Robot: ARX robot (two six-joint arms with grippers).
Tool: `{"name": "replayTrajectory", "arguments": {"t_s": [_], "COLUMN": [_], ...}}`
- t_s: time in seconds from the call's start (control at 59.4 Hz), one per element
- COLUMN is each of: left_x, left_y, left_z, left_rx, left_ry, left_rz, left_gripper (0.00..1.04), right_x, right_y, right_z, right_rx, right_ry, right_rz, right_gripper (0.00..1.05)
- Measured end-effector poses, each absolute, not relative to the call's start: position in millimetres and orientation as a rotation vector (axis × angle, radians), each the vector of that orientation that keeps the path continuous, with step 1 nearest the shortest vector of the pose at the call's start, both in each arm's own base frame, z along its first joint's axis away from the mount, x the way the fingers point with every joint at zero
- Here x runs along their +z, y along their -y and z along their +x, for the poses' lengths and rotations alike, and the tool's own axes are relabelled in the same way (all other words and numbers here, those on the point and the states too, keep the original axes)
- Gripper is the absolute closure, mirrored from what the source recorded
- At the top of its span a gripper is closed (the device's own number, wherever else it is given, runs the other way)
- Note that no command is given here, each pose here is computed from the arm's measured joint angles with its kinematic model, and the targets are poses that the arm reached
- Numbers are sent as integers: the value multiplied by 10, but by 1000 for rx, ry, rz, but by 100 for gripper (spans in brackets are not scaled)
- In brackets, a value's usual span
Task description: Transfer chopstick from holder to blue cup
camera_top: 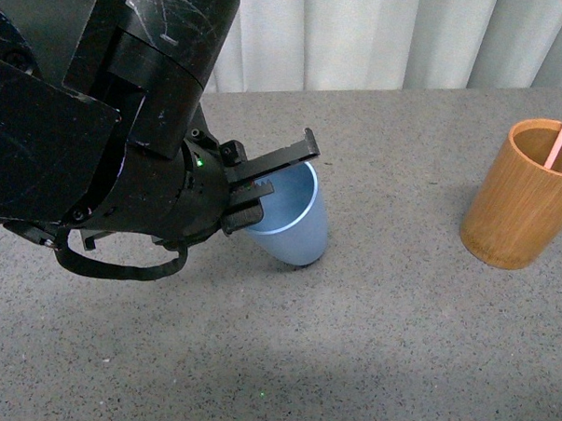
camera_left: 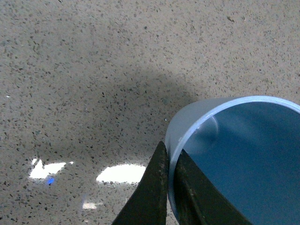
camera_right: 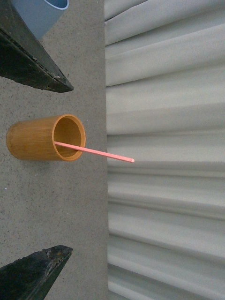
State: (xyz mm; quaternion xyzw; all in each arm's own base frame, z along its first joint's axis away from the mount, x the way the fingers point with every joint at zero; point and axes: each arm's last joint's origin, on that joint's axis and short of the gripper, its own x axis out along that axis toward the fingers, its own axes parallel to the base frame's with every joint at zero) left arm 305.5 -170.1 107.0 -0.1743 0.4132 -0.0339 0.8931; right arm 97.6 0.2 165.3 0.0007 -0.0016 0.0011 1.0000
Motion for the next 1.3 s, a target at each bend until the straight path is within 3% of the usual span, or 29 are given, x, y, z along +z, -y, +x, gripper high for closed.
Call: {"name": "replayTrajectory", "arguments": {"t_s": [1.163, 1.247, 1.297], "left_x": [1050, 1053, 1057], "left_y": [1867, 1868, 1872], "left_z": [3035, 3037, 3040], "left_rx": [-61, -61, -62], "left_ry": [-869, -868, -867], "left_rz": [-355, -356, -357], "left_gripper": [101, 89, 77], "right_x": [1653, 1653, 1653], "right_y": [-2, -2, -2], "right_z": [976, 976, 976], "right_rx": [2, 2, 2], "right_ry": [3, 3, 3], "right_rz": [1, 2, 1], "right_gripper": [9, 9, 9]}}
